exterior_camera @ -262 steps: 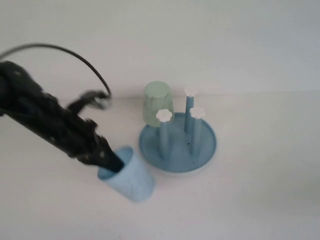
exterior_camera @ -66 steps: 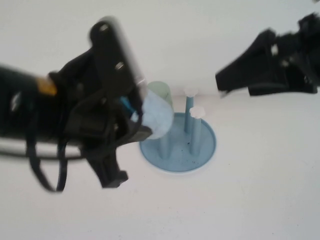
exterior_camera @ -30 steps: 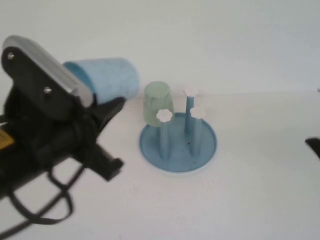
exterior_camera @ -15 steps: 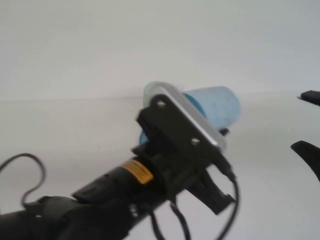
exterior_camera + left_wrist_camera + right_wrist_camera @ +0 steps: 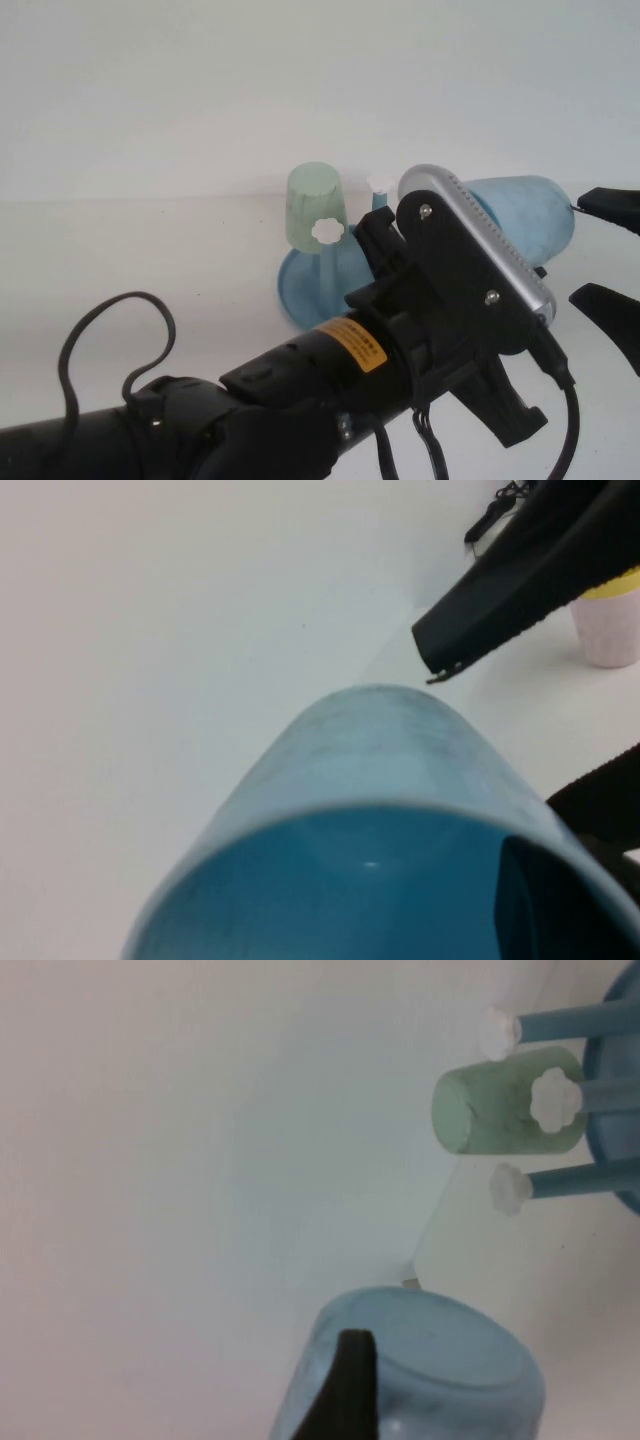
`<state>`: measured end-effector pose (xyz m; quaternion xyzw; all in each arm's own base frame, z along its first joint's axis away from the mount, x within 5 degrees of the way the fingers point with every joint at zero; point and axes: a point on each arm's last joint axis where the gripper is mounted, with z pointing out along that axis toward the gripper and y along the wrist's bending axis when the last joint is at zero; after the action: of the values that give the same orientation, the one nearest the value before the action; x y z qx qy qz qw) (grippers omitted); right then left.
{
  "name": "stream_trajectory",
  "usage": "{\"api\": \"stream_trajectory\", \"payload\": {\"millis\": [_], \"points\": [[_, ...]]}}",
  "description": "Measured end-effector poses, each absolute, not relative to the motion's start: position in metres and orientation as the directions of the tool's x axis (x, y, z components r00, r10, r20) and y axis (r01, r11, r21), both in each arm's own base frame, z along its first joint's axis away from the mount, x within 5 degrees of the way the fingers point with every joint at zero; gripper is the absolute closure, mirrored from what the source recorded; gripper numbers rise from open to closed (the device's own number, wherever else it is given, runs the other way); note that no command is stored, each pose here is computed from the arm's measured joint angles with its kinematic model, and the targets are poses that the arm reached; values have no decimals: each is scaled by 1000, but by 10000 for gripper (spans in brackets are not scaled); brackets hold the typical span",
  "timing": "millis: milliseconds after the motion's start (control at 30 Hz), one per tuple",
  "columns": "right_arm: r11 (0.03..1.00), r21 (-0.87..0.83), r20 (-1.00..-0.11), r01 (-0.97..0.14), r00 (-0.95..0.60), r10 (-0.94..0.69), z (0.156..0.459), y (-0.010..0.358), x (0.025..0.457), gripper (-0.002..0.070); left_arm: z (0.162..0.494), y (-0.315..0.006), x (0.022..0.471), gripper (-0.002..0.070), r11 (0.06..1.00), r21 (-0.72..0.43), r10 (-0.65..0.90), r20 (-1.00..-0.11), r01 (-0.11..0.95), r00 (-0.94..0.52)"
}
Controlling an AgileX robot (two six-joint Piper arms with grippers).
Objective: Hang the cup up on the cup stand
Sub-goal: Adjust the cup with two arms
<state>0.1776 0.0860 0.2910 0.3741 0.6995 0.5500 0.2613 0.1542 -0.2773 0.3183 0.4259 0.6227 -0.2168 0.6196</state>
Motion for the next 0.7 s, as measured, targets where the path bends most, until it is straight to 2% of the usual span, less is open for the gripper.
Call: {"api": "stream_trajectory", "payload": {"millis": [233,567,700], "points": [[112,967,53,229,-611,790,292,89,176,-12,316,-282,153,664,540,211,247,-965,815,86],[110,968,55,224,-621,782,293,90,175,-9,317,-283,152,664,531,203,247,-966,822,79],[78,971,77,224,-608,790,301,90,178,-8,317,-283,152,664,530,203,248,-966,823,78]]}}
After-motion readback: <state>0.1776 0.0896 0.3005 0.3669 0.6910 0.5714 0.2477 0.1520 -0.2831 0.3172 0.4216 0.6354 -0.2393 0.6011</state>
